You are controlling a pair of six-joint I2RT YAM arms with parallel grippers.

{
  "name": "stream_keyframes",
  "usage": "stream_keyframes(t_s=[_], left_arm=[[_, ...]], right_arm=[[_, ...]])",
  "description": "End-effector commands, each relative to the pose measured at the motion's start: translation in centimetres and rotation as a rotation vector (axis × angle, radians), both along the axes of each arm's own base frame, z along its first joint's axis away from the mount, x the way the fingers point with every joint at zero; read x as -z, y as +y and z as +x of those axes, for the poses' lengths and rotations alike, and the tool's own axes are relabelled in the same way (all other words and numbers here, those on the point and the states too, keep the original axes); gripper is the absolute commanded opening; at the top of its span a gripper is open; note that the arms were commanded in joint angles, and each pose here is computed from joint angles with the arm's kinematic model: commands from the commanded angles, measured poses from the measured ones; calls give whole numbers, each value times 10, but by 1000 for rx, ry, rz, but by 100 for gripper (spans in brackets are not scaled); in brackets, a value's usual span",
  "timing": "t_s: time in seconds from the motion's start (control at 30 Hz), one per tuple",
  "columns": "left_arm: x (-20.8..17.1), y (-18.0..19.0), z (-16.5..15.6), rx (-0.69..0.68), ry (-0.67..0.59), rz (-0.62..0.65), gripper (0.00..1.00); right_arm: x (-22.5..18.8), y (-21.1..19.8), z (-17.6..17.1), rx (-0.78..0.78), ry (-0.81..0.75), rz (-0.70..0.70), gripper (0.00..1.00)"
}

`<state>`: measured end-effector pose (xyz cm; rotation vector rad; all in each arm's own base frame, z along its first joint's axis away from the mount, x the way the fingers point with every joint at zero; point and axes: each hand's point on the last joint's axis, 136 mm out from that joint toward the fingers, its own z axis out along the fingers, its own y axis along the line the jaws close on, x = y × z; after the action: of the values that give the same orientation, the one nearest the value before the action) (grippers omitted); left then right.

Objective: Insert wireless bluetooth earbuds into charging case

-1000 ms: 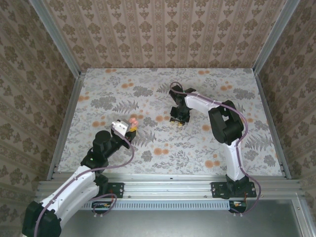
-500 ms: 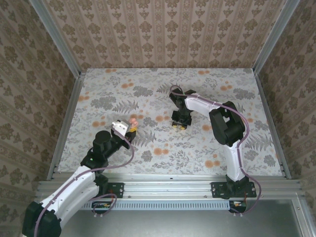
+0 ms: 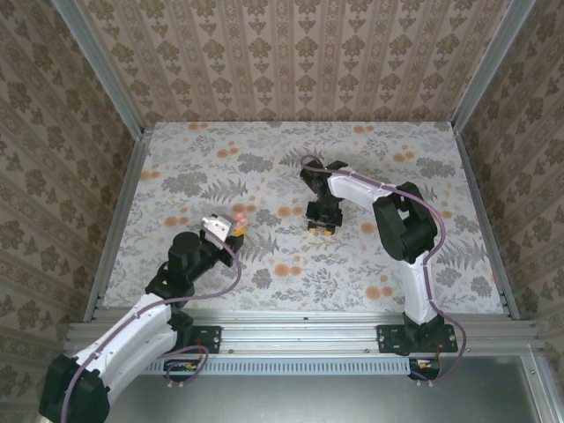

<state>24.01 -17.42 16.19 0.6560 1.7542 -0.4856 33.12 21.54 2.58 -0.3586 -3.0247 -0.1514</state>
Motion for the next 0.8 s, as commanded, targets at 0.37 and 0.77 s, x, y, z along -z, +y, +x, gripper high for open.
stream_keyframes(t_s=[0.37, 0.77], left_arm=[[-10, -10, 2, 46, -6, -27, 9], [-12, -8, 2, 37, -19, -20, 9]], right_arm=[[-70, -14, 15, -91, -76, 17, 33], [-62, -43, 29, -133, -14, -84, 38]])
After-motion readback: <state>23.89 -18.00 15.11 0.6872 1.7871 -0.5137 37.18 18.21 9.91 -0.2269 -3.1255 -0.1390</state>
